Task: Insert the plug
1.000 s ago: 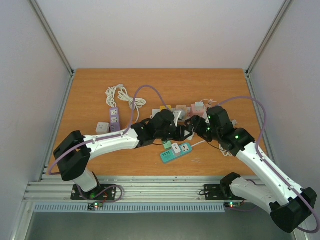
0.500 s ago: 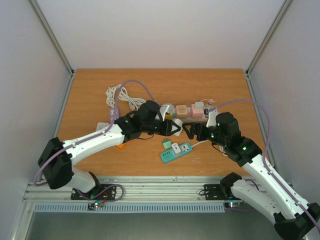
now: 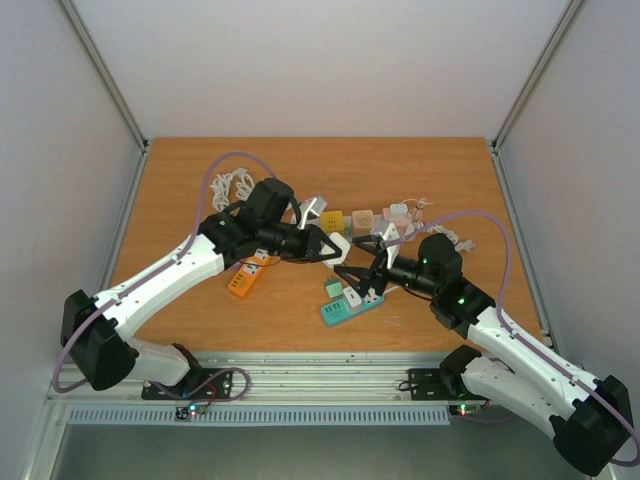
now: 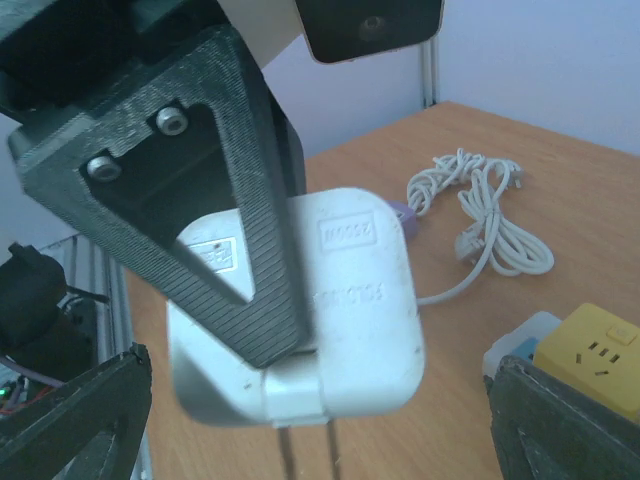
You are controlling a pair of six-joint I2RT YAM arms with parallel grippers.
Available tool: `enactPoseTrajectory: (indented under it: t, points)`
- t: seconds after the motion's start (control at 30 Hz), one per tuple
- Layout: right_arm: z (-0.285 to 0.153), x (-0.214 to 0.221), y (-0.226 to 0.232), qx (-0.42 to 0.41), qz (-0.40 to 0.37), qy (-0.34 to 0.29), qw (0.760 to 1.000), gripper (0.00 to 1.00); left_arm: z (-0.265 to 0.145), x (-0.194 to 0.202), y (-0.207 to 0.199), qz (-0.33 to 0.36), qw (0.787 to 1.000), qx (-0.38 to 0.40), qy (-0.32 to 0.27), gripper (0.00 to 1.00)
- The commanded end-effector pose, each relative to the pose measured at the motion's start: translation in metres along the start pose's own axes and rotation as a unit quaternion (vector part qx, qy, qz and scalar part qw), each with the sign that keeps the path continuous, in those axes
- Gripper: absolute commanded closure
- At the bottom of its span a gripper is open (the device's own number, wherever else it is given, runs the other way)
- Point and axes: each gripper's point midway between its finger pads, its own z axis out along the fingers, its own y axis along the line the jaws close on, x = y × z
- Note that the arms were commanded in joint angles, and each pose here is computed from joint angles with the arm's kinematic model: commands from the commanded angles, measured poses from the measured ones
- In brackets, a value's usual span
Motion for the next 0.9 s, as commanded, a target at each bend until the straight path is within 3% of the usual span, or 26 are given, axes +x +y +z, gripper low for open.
enactPoseTrajectory:
  t: [0.0, 0.23, 0.33, 0.43, 0.53, 0.63, 0.73, 0.87]
  points:
    - [0.007, -0.010, 0.002, -0.006, -0.083, -0.004, 0.996, 0.08, -0.007, 0.007, -0.016, 0.007, 0.999, 0.030, 0.025, 1.00]
    - [0.021, 0.010, 0.017, -0.056, -0.114, 0.055, 0.990, 0.13, -0.003, 0.010, -0.016, -0.007, 0.999, 0.034, 0.041, 1.00]
    - [0.022, 0.014, 0.020, -0.068, -0.125, 0.069, 0.987, 0.22, -0.003, 0.011, -0.016, -0.008, 0.998, 0.034, 0.045, 0.99]
    - [0.023, 0.014, 0.017, -0.060, -0.136, 0.070, 0.986, 0.39, -0.002, 0.012, -0.013, -0.011, 0.998, 0.029, 0.048, 0.99]
    - [0.022, 0.013, 0.017, -0.060, -0.147, 0.068, 0.985, 0.45, 0.001, 0.015, -0.010, -0.018, 0.998, 0.025, 0.058, 0.90]
    - [0.021, 0.015, 0.020, -0.068, -0.157, 0.076, 0.982, 0.47, 0.001, 0.019, -0.008, -0.029, 0.997, 0.023, 0.072, 0.68]
    - [0.021, 0.020, 0.024, -0.084, -0.165, 0.091, 0.978, 0.48, 0.001, 0.023, -0.010, -0.040, 0.995, 0.026, 0.088, 0.61]
    - [0.020, 0.025, 0.026, -0.087, -0.176, 0.099, 0.976, 0.48, 0.003, 0.028, -0.005, -0.058, 0.993, 0.011, 0.104, 0.60]
